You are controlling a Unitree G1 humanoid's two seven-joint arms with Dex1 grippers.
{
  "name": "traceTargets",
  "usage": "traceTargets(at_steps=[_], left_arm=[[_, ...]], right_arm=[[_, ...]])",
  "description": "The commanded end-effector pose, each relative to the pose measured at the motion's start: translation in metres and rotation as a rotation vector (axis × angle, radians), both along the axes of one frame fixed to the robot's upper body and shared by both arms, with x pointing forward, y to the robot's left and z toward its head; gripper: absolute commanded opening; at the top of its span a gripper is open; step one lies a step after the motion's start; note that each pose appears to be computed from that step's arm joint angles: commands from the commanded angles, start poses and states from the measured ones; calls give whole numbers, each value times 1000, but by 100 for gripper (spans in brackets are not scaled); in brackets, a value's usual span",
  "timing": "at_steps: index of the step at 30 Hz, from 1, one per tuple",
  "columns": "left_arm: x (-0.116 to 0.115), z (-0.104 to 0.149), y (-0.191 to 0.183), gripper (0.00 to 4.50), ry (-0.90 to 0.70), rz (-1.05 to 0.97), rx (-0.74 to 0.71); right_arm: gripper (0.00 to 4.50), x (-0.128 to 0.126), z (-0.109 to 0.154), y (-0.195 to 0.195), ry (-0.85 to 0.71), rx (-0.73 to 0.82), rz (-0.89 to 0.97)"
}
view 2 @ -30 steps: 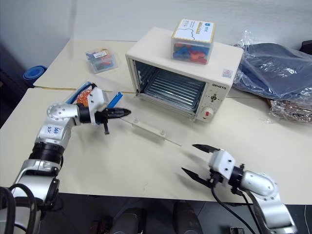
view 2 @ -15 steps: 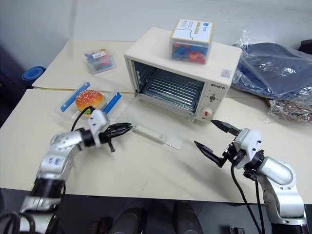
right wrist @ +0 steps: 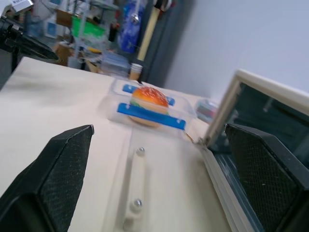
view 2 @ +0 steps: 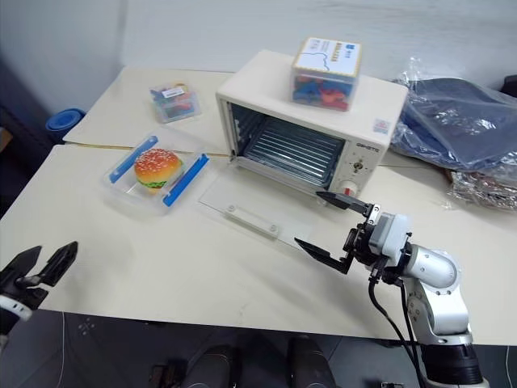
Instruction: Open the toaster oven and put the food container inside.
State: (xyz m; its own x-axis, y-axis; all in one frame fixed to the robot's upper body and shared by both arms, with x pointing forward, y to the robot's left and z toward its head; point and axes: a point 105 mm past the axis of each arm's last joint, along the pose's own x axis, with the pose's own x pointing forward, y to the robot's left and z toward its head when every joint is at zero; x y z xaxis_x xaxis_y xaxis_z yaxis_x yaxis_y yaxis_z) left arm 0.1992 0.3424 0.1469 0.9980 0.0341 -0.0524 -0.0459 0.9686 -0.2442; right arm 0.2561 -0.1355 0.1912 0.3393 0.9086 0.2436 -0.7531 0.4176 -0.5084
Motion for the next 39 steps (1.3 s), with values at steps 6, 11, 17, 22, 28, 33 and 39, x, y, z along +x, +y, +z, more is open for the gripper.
traceTargets(at_steps=[6, 11, 17, 22, 28, 33, 39], left_arm=[[82, 40, -44, 443, 84, -77, -234], [113, 41, -51, 443, 206, -74, -290], [122, 23, -40, 443, 385, 21, -240], [131, 21, -42, 318, 398, 15, -283], [138, 24, -24, 134, 372, 89, -357], [139, 34, -7, 6, 338, 126, -371], [132, 73, 0, 2, 331, 10, -154]], right_arm=[[450, -2, -4, -1, -1, -13, 5], [450, -5, -12, -1, 19, -28, 4], [450, -6, -11, -1, 14, -22, -24], [450, -6, -11, -1, 12, -14, -43], [450, -2, -12, -1, 3, -17, -63], [450, 0, -11, -1, 2, -16, -70], [450, 2, -12, -5, 9, -23, -85]])
